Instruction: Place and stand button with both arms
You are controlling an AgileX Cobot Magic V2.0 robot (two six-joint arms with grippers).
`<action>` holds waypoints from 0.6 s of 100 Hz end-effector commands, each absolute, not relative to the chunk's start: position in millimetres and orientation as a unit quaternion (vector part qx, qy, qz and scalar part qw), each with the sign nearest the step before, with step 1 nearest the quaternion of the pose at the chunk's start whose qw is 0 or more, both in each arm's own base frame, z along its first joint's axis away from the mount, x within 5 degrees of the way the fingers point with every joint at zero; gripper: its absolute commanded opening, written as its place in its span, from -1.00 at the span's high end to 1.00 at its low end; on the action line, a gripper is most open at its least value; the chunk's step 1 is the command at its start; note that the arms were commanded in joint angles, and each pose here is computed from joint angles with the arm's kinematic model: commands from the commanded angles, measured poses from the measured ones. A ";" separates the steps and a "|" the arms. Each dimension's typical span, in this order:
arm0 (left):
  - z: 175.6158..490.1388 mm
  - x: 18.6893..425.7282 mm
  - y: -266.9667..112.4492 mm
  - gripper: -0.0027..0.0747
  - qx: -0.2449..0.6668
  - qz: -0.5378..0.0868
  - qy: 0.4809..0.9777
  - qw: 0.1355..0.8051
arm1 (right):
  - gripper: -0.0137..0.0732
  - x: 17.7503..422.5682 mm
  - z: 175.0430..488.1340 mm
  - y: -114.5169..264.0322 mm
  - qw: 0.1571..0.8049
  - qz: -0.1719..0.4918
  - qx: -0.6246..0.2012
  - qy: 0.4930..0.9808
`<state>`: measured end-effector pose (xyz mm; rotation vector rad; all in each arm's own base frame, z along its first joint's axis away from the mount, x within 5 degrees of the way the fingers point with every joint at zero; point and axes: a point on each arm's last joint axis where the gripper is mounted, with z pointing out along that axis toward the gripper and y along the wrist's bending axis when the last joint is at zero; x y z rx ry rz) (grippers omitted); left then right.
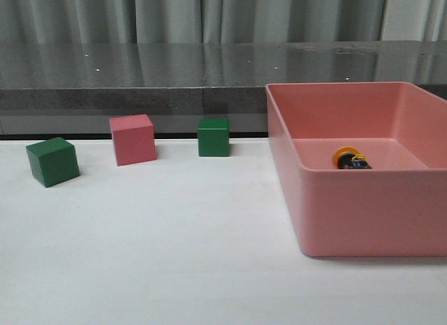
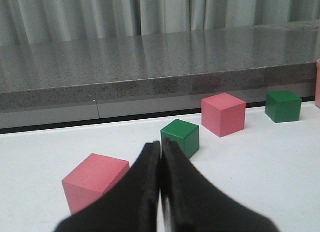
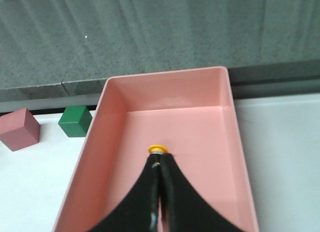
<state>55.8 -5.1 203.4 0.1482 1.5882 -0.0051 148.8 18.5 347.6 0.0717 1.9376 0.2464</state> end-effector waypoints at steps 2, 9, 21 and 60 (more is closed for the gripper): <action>196.7 55.3 -6.1 0.98 0.065 -0.012 0.689 0.722 | 0.83 185.6 367.1 22.4 0.560 0.113 0.034 0.820; 196.7 55.3 -6.1 0.98 0.065 -0.012 0.689 0.722 | 0.83 212.2 363.7 26.9 0.537 0.107 0.022 0.837; 196.7 55.3 -6.1 0.98 0.065 -0.012 0.689 0.722 | 0.83 251.6 349.8 42.4 0.495 0.111 0.001 0.862; 196.7 55.3 -6.1 0.98 0.065 -0.012 0.689 0.722 | -0.04 320.1 294.5 73.2 0.408 0.110 -0.026 0.906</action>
